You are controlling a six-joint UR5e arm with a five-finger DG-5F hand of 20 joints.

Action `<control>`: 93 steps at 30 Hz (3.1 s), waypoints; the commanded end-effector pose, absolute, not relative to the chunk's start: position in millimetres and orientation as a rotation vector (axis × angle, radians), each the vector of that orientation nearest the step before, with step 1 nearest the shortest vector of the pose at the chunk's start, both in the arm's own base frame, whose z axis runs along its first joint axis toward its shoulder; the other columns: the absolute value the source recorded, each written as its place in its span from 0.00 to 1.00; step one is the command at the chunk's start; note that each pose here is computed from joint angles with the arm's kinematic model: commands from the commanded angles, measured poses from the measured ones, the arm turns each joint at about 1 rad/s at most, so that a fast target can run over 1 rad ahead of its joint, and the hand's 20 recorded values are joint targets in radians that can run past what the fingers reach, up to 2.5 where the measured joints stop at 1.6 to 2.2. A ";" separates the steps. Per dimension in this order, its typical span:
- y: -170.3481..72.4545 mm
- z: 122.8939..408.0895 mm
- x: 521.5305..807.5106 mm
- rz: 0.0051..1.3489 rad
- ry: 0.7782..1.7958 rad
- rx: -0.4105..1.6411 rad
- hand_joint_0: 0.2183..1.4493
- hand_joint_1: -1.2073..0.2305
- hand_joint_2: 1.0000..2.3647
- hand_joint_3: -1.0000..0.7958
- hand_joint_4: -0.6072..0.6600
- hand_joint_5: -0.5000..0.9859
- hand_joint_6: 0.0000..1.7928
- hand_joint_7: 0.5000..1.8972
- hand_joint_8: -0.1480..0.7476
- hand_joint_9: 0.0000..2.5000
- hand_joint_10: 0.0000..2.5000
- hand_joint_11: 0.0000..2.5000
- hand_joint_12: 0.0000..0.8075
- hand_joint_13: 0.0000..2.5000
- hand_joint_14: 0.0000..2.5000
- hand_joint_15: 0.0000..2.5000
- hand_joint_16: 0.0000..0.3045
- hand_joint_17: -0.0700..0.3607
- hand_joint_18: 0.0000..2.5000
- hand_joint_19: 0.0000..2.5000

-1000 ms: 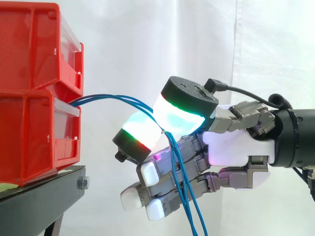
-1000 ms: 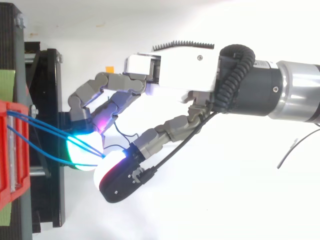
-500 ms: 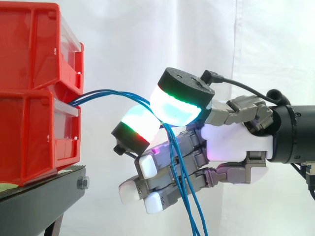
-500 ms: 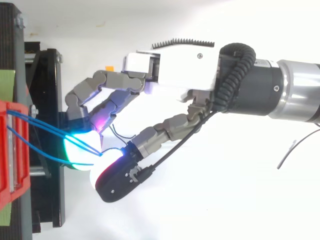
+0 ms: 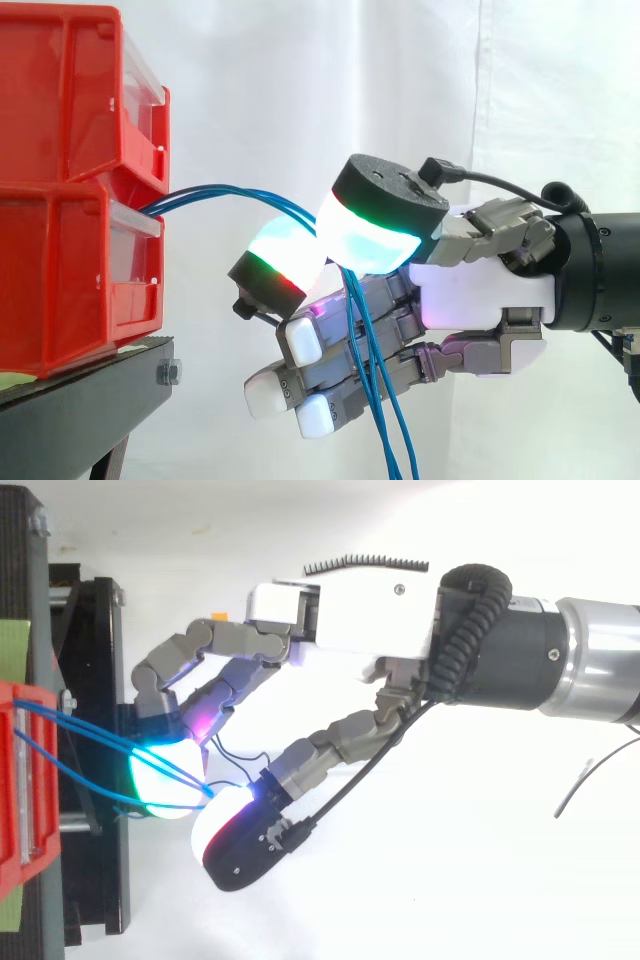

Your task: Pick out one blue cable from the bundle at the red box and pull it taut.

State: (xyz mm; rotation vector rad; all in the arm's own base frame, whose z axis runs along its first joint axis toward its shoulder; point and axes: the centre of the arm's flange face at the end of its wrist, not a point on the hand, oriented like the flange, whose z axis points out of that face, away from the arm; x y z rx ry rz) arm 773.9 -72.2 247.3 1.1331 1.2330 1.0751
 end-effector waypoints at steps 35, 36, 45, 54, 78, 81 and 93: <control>-73.8 246.0 773.3 1.070 1.236 1.139 0.31 0.42 0.00 0.28 0.56 0.24 0.44 0.49 0.48 0.41 0.01 0.27 0.39 0.28 0.00 0.11 0.15 0.40 0.23 0.19; -73.6 247.2 773.2 1.072 1.236 1.137 0.31 0.41 0.00 0.28 0.55 0.24 0.44 0.49 0.48 0.41 0.01 0.27 0.39 0.28 0.01 0.11 0.15 0.40 0.23 0.19; -73.7 246.4 772.5 1.068 1.242 1.142 0.34 0.31 0.01 0.37 0.51 0.22 0.47 0.52 0.48 0.40 0.01 0.27 0.40 0.28 0.00 0.12 0.15 0.40 0.23 0.19; -73.9 246.4 772.4 1.067 1.241 1.143 0.37 0.26 0.01 0.37 0.47 0.22 0.48 0.55 0.47 0.38 0.01 0.26 0.40 0.27 0.00 0.11 0.15 0.40 0.23 0.18; -75.1 244.9 770.8 1.060 1.253 1.153 0.43 0.19 0.00 0.28 0.48 0.21 0.50 0.54 0.46 0.38 0.01 0.27 0.39 0.28 0.00 0.11 0.15 0.40 0.24 0.16; -74.9 243.8 770.9 1.061 1.255 1.154 0.42 0.18 0.00 0.28 0.50 0.21 0.50 0.52 0.46 0.38 0.01 0.27 0.39 0.28 0.00 0.11 0.15 0.40 0.24 0.16; -76.1 244.5 770.2 1.061 1.255 1.159 0.25 0.41 0.00 0.28 0.57 0.22 0.48 0.47 0.47 0.41 0.01 0.27 0.40 0.29 0.00 0.11 0.16 0.42 0.25 0.18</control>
